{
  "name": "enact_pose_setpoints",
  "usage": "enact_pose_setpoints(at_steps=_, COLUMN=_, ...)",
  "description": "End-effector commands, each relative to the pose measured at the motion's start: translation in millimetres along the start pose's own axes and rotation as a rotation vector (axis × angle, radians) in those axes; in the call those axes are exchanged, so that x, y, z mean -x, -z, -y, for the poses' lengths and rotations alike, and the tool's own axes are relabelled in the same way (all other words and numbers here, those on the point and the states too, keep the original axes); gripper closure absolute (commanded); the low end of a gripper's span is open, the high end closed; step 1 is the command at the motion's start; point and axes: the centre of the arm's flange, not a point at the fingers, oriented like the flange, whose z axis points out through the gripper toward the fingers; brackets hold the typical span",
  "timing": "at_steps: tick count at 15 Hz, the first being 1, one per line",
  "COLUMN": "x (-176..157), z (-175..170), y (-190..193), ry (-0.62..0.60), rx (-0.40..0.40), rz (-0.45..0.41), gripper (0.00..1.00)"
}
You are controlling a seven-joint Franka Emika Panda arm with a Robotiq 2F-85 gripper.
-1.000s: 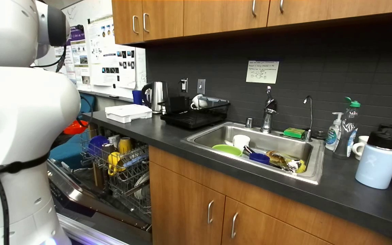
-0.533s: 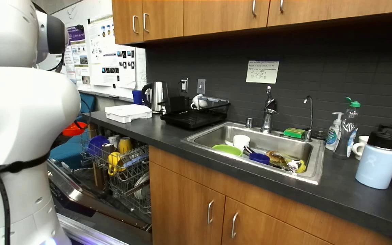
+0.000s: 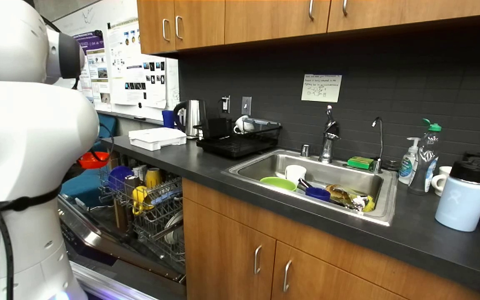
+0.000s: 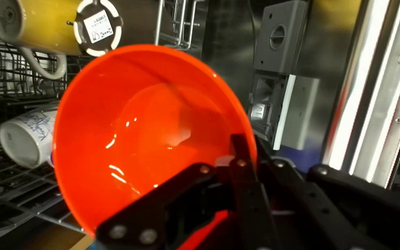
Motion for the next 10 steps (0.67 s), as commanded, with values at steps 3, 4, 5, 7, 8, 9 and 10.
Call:
enact_pose_setpoints(at_steps=3, x=-15, z=-9, y=-15, ry=-0.027, rx=0.007, rz=0.059, gripper=0.99)
enact_pose_setpoints(at_steps=4, x=-16, z=-10, y=-17, ry=-0.029, rx=0.009, rz=0.065, gripper=0.99)
enact_pose_setpoints(at_steps=5, x=-15, z=-10, y=-20, ry=-0.033, rx=0.007, rz=0.074, gripper=0.99)
enact_pose_setpoints(at_steps=7, x=-14, z=-8, y=-26, ry=-0.036, rx=0.010, rz=0.094, gripper=0.99)
enact_pose_setpoints(at_steps=8, x=-14, z=-8, y=-29, ry=-0.037, rx=0.014, rz=0.103, gripper=0.99)
enact_pose_setpoints(at_steps=9, x=-14, z=-8, y=-30, ry=-0.040, rx=0.021, rz=0.110, gripper=0.99)
enact_pose_setpoints(at_steps=10, x=-14, z=-9, y=-33, ry=-0.041, rx=0.025, rz=0.118, gripper=0.99)
